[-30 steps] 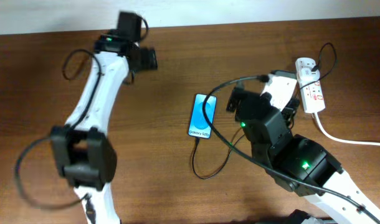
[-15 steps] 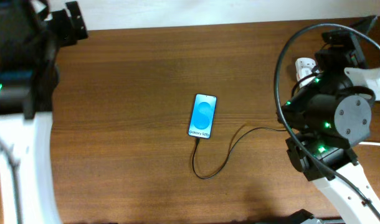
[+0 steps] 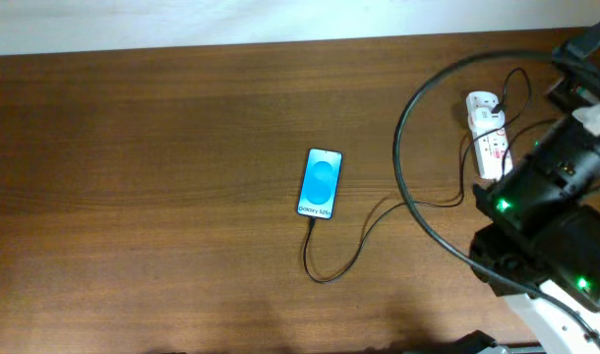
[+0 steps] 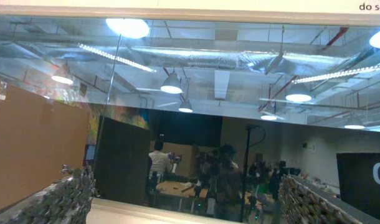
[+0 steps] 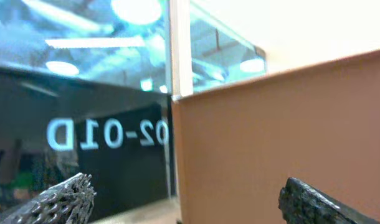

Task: Plug charger to phone and switch on socket

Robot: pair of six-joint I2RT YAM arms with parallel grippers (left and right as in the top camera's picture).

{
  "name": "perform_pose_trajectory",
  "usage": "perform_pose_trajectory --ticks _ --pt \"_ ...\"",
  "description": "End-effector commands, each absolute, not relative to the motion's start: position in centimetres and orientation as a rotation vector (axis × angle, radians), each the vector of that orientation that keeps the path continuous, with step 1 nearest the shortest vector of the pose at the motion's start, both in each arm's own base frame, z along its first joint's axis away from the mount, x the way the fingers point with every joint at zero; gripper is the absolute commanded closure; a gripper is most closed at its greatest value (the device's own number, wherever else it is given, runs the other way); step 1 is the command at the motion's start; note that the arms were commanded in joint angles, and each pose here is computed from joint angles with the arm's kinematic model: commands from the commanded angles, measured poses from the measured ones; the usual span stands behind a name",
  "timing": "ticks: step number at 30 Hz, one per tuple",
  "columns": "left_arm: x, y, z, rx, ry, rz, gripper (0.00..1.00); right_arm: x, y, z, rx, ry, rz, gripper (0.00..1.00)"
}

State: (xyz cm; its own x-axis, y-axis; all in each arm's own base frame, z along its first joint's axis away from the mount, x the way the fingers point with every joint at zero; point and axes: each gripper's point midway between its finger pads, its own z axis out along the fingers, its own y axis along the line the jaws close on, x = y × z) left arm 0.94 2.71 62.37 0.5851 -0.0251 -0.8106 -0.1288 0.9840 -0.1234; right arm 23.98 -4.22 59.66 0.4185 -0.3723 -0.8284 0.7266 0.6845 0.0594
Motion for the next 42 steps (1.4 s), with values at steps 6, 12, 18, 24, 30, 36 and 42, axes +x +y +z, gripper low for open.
perform_pose_trajectory --ticks 6,12,18,24,30,36,42 --pt "1.6 2.7 61.1 -0.165 0.963 0.080 0.01 12.8 -9.2 57.1 0.283 1.099 -0.717 0.01" --pt "0.4 2.6 58.3 -0.165 0.940 0.078 0.01 5.3 -6.8 53.2 0.249 1.047 -0.391 0.01" --pt "-0.1 2.6 54.9 -0.165 0.929 0.077 0.01 9.0 2.6 48.3 -0.040 1.231 0.136 0.01" --pt "7.8 3.0 51.0 -0.172 1.014 0.088 0.01 7.8 2.5 53.6 -0.072 0.952 0.099 0.01" --pt "10.7 6.8 43.9 -0.366 0.963 0.238 0.01 8.0 5.1 51.5 -0.169 1.004 0.259 0.01" --pt "9.8 8.3 43.8 -0.441 0.945 0.340 0.01 7.1 6.1 47.4 -0.147 0.986 0.436 0.01" --pt "9.6 6.5 45.6 -0.345 0.884 0.280 0.01 6.5 3.9 49.2 -0.038 0.895 0.342 0.01"
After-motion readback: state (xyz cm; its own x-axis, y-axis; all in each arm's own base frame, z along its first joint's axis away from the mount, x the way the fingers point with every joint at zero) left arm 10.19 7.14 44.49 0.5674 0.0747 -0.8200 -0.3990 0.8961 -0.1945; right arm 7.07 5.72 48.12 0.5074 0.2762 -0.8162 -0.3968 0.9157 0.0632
